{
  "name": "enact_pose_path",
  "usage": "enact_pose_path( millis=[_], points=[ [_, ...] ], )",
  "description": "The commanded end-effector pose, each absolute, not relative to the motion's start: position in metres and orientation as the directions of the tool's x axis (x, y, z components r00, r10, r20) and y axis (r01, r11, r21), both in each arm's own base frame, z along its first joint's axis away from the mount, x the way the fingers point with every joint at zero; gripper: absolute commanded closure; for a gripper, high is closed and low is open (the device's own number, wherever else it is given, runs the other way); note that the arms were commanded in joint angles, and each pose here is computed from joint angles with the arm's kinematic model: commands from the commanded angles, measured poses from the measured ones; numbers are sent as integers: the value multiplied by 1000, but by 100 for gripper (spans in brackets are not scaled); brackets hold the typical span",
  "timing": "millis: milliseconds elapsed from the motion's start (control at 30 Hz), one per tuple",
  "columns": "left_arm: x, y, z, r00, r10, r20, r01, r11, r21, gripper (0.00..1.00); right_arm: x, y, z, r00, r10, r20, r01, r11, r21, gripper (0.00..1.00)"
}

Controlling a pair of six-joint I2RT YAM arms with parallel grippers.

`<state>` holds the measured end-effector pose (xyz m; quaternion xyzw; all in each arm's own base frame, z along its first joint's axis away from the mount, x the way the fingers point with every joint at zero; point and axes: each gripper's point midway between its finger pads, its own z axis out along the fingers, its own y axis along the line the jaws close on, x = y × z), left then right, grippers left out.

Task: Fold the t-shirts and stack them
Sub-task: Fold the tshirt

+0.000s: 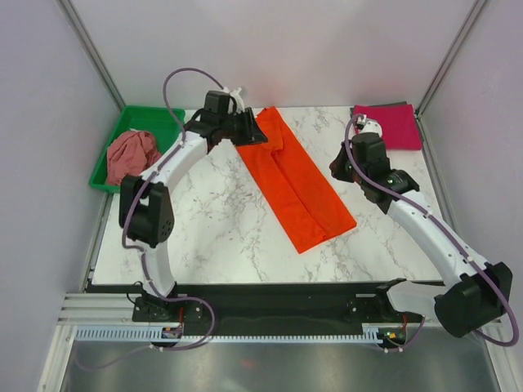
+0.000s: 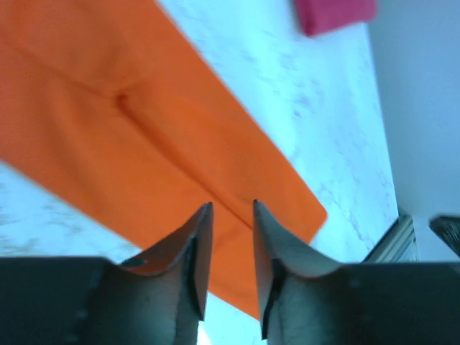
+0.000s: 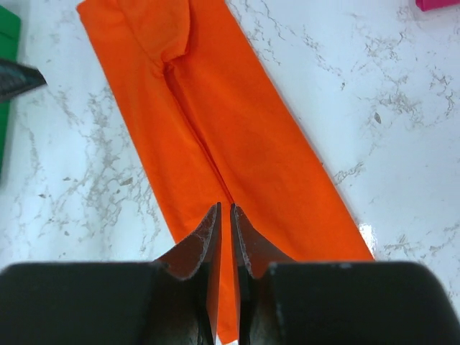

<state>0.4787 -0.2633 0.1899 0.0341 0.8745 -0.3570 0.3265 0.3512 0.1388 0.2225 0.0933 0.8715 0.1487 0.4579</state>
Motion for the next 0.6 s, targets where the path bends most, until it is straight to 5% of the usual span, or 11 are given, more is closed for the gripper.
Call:
enact_pose_path(
  millis=[0,167,567],
  points=[
    [411,-303,195,-784,-76,-615,386,717,-580,67,340,138,262,-516,319,-795,-22,923,385,83],
    [334,-342,166,-831,-1,-557,390,712,-584,96,322,132,283,-495,312,-811,-51,921,385,85],
    [238,-399,67,-883,144,-446,397,737,-547,98,302,132,284,-503,316,-805,-86,908,410,85]
  ],
)
